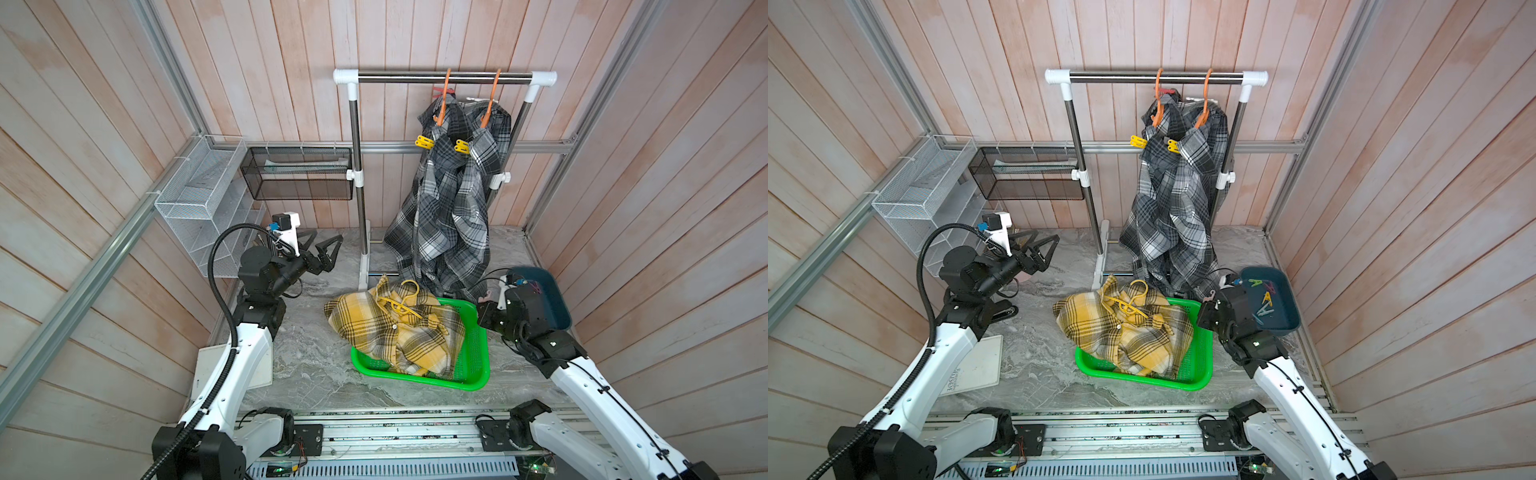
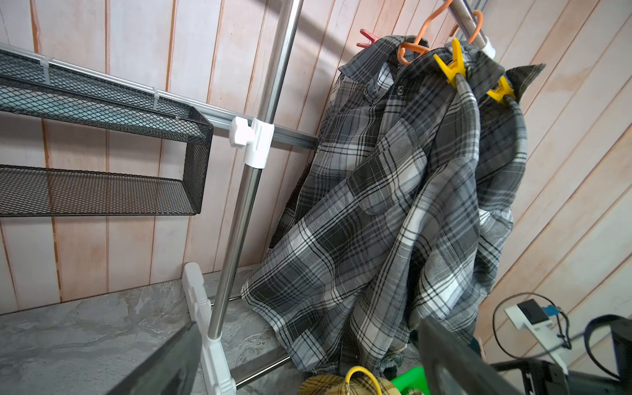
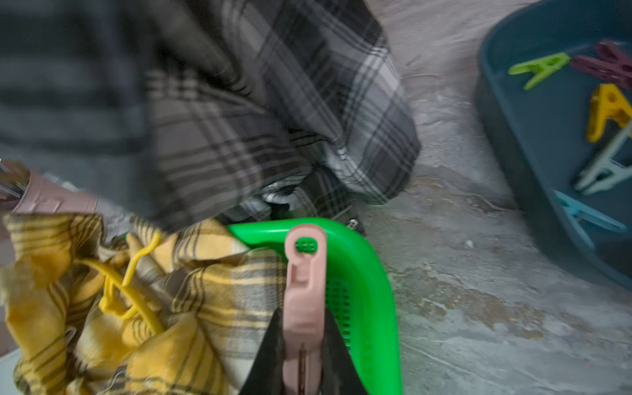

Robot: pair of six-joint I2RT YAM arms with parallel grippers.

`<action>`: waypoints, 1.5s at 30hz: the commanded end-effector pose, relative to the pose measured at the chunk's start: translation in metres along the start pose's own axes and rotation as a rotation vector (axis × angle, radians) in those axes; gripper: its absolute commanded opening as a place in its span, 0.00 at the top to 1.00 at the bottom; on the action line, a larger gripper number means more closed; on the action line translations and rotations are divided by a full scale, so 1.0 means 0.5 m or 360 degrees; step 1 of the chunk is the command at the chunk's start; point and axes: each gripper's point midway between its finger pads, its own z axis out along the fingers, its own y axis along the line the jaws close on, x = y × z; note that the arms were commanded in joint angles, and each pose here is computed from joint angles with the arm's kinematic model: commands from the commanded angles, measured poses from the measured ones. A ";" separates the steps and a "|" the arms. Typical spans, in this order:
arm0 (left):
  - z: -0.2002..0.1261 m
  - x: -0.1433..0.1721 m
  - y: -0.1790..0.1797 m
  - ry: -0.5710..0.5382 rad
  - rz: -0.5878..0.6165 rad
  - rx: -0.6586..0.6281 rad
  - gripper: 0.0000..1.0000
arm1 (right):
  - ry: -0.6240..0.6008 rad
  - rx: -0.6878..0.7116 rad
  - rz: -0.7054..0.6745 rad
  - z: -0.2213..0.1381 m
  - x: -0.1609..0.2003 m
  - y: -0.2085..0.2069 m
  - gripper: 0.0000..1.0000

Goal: Remove the clothespins securing long-sleeve shirts to the hanger
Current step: Place the clamp in the storage box, then remove the long-sleeve shirt from the hanger.

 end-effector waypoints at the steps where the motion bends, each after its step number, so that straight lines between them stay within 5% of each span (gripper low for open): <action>1: -0.014 -0.012 -0.011 -0.0048 0.0042 0.0019 0.00 | 0.0043 0.0070 0.0105 -0.008 -0.013 -0.051 1.00; 10: -0.019 0.009 0.009 -0.0049 0.0107 -0.0043 0.00 | -0.0296 0.0249 0.0426 0.036 -0.169 -0.228 1.00; 18: -0.030 0.017 0.009 -0.0042 0.0177 -0.0068 0.01 | -0.0205 0.0380 0.0559 0.157 -0.167 -0.332 1.00; 19: -0.031 0.017 0.008 -0.0046 0.0185 -0.0067 0.01 | -0.0187 0.0383 0.0572 0.166 -0.164 -0.339 0.97; 22: -0.031 0.022 0.014 -0.0032 0.0190 -0.0085 0.01 | -0.0194 0.0431 0.0575 0.171 -0.175 -0.355 0.68; 25: -0.030 0.025 0.017 -0.0023 0.0185 -0.0088 0.01 | -0.0267 0.0447 0.0568 0.149 -0.210 -0.354 0.57; 29: -0.030 0.028 0.017 -0.0017 0.0181 -0.0088 0.01 | -0.0345 0.0321 0.0500 0.103 -0.255 -0.302 0.54; 37: -0.026 0.039 0.025 0.0009 0.0173 -0.0092 0.01 | -0.0675 -0.0360 0.0078 -0.088 -0.288 -0.011 0.44; 39: -0.024 0.041 0.025 0.0016 0.0170 -0.0085 0.01 | -0.0703 -0.0524 -0.0042 -0.134 -0.273 0.062 0.37; 45: -0.024 0.045 0.029 0.0023 0.0167 -0.0093 0.01 | -0.0486 -0.0789 -0.0366 -0.160 -0.146 0.198 0.36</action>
